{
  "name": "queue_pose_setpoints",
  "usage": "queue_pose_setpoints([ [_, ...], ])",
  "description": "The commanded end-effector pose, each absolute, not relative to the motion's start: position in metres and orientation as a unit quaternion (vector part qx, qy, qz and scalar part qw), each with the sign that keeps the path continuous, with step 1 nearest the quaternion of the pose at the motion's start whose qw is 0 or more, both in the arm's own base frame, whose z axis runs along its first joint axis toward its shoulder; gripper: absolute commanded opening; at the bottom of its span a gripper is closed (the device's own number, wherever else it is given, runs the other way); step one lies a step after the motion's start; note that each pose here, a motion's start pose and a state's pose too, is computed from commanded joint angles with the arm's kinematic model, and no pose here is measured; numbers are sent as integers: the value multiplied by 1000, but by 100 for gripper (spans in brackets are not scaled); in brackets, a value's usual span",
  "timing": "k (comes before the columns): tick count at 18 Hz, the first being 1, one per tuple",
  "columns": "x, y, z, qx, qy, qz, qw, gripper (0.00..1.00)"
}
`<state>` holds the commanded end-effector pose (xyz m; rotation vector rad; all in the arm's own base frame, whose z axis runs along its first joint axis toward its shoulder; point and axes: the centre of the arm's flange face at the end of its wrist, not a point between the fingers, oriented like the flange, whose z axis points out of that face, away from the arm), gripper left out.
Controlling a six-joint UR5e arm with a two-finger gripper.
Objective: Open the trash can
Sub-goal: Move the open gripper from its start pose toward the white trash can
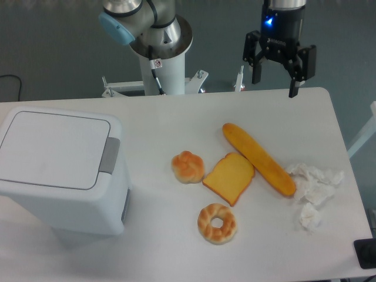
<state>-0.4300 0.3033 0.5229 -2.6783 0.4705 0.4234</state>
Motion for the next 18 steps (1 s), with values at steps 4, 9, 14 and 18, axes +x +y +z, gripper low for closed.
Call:
queue_pose_setpoints([
  [4,-430,307,521,-953,168,145,207,100],
  [9,-430,309,522,-951,168,143,218,100],
  [14,-427,310,524,-956,123,132,232,100],
  [18,-425,310,527,-958,101,129,235,100],
])
